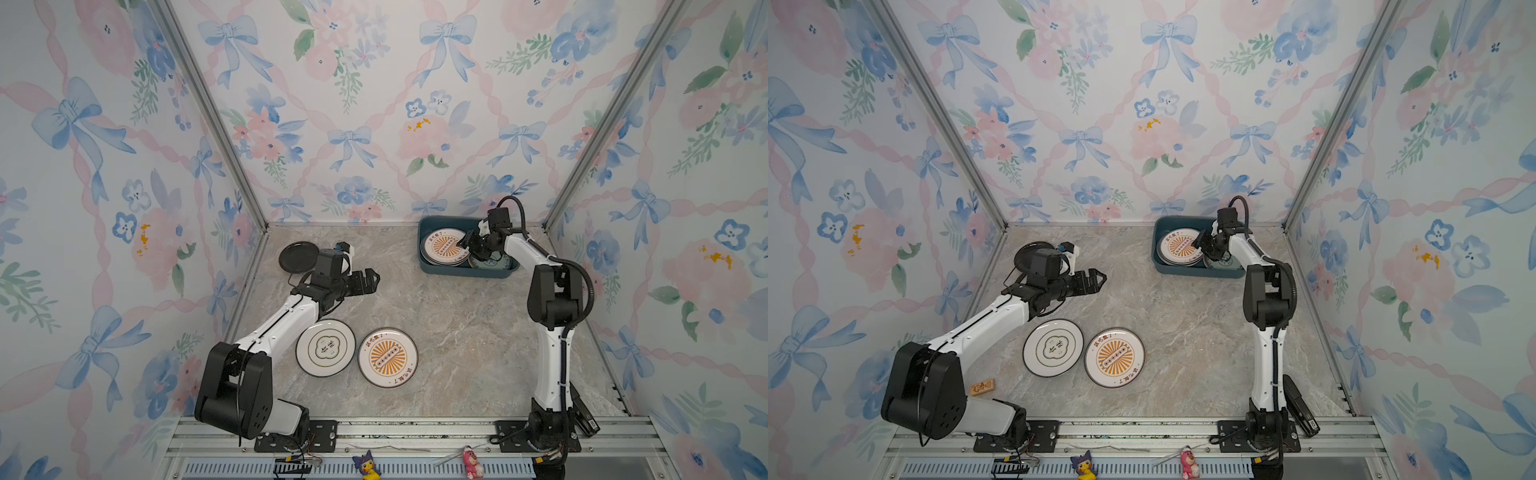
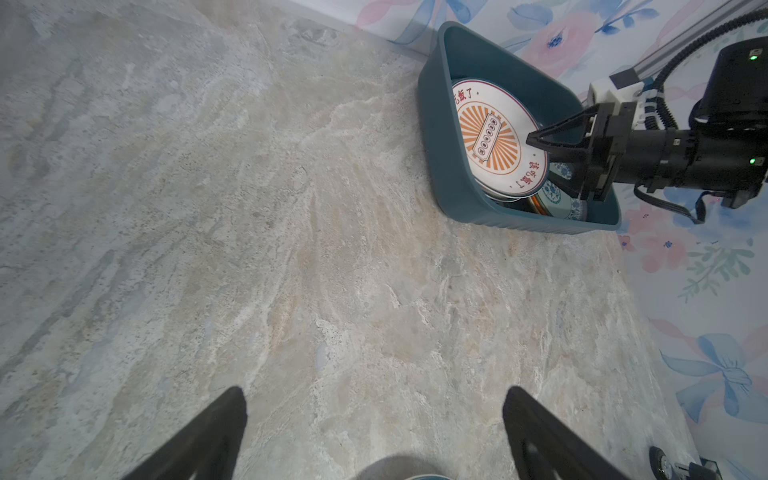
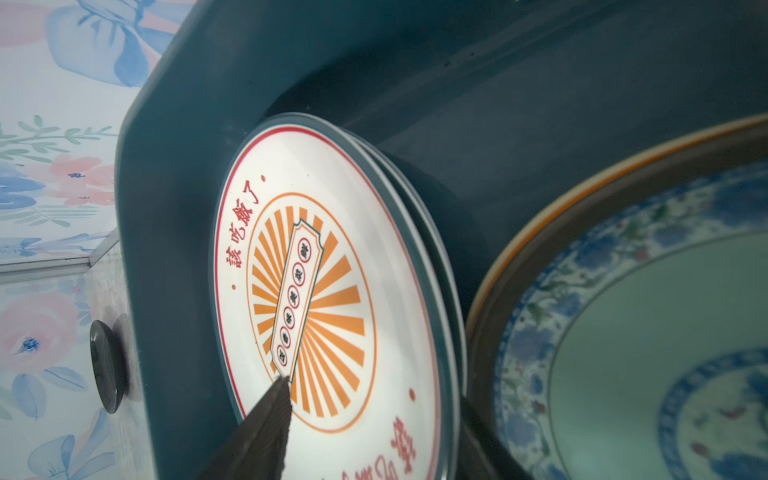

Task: Place the plates into the plastic bin on the countertop
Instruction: 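Release the sunburst plate with the right gripper while the left reaches the black plate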

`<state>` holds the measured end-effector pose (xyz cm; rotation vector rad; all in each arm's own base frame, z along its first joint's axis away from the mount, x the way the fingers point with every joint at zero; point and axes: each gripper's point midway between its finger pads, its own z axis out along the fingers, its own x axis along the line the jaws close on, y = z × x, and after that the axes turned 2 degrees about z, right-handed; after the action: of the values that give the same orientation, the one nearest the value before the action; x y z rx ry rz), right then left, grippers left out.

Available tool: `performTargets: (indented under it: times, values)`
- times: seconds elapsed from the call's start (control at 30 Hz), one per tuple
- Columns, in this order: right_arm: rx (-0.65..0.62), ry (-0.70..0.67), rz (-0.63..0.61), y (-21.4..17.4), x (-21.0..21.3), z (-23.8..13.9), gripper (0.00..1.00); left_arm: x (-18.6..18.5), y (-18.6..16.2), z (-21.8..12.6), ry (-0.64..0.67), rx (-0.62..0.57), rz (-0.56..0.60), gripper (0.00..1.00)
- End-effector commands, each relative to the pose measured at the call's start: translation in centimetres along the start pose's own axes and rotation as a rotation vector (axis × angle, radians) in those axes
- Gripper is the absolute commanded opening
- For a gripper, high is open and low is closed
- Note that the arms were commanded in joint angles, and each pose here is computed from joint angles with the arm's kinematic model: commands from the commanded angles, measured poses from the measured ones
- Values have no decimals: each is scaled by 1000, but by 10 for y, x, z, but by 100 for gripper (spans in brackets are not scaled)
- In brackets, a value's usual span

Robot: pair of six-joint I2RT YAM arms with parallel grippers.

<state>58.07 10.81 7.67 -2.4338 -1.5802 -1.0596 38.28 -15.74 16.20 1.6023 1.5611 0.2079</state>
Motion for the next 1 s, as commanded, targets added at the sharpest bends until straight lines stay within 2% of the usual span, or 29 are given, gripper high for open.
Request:
performTargets:
  times: [0.0,0.67,0.97]
  values:
    - [35,-128,2,-9,-27,-4,59,16,-4,0,45,0,-33,98]
    - [-7,-267,-101,4,-32,-36,61,59,13,-27,204,-113,-82,98]
    - [-105,-253,-168,12,-7,-84,61,112,13,-27,321,-140,-185,98]
